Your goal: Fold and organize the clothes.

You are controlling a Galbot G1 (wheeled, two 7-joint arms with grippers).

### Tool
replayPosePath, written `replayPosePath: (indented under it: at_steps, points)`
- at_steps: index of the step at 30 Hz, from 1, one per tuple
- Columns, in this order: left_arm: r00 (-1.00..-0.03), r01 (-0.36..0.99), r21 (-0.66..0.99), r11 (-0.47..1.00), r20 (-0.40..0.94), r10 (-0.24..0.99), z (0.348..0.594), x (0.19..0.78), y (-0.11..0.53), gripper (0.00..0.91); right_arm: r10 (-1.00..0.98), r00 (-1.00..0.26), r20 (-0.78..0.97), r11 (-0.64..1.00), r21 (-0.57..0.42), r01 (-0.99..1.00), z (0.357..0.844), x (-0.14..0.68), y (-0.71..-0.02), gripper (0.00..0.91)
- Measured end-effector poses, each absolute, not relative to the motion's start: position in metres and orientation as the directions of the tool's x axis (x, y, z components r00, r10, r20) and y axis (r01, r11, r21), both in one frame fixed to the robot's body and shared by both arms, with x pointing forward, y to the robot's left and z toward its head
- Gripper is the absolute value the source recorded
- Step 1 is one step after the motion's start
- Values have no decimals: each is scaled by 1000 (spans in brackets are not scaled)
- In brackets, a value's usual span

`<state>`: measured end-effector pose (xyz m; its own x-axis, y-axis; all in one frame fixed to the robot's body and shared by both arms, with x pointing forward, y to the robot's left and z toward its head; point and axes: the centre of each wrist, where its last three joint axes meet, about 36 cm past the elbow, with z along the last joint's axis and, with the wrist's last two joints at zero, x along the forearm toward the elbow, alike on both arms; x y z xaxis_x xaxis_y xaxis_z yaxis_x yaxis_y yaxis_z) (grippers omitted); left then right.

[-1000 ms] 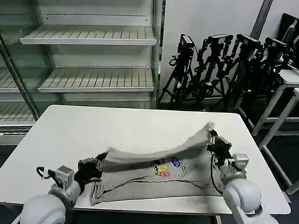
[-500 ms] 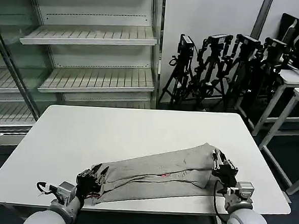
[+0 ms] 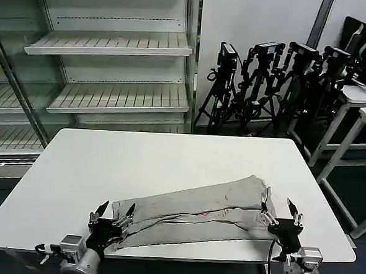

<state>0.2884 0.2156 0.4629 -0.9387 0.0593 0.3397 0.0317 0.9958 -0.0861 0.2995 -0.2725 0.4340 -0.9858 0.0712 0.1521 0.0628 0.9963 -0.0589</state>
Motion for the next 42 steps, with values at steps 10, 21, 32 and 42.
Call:
replayPosePath:
  at_steps: [10, 21, 32, 42]
  points:
    - [-930, -93, -153, 984, 365, -31, 433, 291, 189, 907, 89, -983, 160, 995, -49, 82, 430, 285, -265, 907]
    - [-920, -144, -169, 975, 385, -69, 409, 297, 160, 30, 103, -982, 157, 994, -42, 97, 433, 273, -259, 907]
    - [-920, -150, -188, 971, 385, -67, 406, 299, 150, 40, 114, -982, 153, 993, -29, 111, 436, 265, -251, 907]
    - [-923, -156, -218, 963, 380, -64, 414, 297, 159, 40, 125, -981, 148, 992, -12, 124, 440, 260, -245, 907]
